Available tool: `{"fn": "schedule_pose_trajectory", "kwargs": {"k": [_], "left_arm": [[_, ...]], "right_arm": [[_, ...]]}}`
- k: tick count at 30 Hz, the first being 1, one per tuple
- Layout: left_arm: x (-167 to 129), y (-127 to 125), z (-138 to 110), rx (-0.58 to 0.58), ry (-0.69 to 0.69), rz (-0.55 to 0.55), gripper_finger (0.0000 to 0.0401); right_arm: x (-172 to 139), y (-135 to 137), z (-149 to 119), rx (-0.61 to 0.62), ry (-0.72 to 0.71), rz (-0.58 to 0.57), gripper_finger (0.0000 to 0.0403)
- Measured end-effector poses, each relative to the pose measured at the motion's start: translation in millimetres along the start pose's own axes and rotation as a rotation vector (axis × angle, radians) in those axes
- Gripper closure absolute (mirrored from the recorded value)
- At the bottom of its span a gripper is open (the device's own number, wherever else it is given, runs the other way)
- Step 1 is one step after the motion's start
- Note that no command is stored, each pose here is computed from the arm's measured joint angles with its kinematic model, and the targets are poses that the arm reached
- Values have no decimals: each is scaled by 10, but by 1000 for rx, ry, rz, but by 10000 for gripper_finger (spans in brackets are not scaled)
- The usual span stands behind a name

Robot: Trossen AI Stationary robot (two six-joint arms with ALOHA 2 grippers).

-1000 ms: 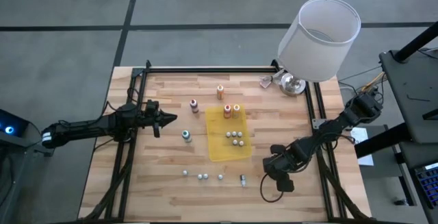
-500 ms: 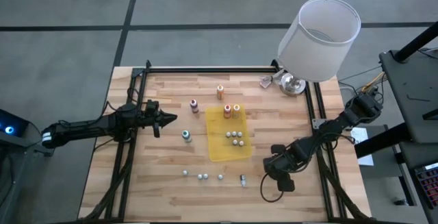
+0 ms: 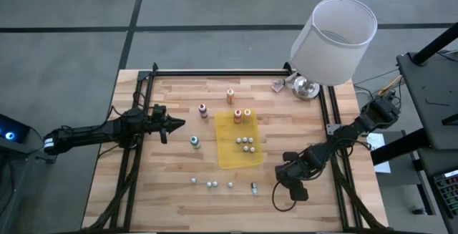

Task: Pick & Place food coloring
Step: Put the small pink food coloring bottle into the bin

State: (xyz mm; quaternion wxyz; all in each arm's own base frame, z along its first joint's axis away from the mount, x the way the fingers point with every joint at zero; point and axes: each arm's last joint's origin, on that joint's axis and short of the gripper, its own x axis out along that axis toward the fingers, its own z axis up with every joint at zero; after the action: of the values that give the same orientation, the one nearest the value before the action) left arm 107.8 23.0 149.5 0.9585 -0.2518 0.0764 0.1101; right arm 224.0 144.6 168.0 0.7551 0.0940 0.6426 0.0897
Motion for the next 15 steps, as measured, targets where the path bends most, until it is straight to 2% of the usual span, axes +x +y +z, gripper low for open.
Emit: {"fn": "schedule_pose_trajectory", "kwargs": {"k": [15], "left_arm": [[0, 0, 0, 0, 0, 0, 401]], "right_arm": [[174, -8, 32, 3, 28, -20, 239]]}}
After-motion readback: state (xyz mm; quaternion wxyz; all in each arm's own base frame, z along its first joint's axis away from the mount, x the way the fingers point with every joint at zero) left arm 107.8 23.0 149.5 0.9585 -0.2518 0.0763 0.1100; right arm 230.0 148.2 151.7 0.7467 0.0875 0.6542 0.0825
